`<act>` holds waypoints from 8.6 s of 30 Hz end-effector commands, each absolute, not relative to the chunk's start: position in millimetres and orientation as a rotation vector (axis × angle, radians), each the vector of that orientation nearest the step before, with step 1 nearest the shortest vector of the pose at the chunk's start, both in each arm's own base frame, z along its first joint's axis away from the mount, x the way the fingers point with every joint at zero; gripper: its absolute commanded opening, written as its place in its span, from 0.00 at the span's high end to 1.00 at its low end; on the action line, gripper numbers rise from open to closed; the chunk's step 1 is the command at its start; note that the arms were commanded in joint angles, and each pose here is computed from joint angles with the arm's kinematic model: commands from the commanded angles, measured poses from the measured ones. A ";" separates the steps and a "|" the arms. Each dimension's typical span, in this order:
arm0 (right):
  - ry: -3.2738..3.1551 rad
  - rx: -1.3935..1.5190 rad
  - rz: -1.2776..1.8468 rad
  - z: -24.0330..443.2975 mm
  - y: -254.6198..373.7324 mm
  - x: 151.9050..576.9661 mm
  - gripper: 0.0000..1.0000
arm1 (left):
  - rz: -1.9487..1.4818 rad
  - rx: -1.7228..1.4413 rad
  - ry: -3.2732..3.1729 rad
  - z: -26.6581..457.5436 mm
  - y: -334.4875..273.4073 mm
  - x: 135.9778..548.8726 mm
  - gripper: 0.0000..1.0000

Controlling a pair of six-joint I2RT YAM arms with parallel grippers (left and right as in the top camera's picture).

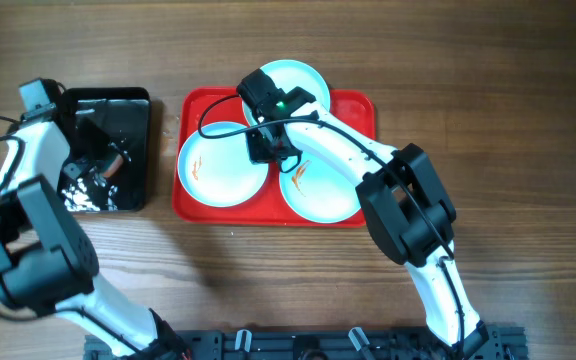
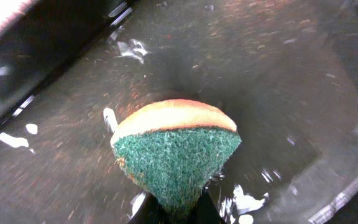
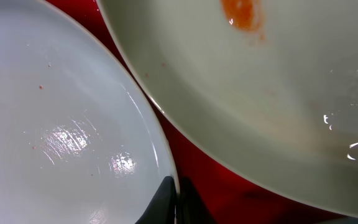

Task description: Clean dirty plates on tray and stack at the side

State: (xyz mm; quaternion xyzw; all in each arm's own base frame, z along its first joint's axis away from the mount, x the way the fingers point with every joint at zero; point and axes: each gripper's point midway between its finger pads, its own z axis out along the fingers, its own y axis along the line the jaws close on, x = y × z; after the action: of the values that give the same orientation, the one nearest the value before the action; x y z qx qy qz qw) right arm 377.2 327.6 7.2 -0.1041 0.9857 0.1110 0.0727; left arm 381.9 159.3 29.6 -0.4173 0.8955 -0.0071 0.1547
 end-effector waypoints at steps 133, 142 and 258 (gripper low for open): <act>2.983 -0.332 0.258 -8.7 318.6 372.5 0.96 | -0.030 -0.442 2.839 -7.5 -48.0 371.6 0.96; 2.977 -0.355 0.260 -8.3 319.1 373.0 0.96 | -0.204 -0.665 2.935 -23.8 -19.0 352.7 0.96; 2.617 0.086 0.657 193.0 140.5 449.4 0.96 | -0.534 -0.828 2.619 109.5 61.4 357.9 0.96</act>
State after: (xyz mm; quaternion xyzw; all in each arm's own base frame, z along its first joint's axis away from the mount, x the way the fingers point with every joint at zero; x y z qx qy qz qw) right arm 447.5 166.0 202.1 -0.0087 0.9465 0.2209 0.2349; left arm 350.7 77.5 87.6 -0.3375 0.9195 -0.1370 0.1479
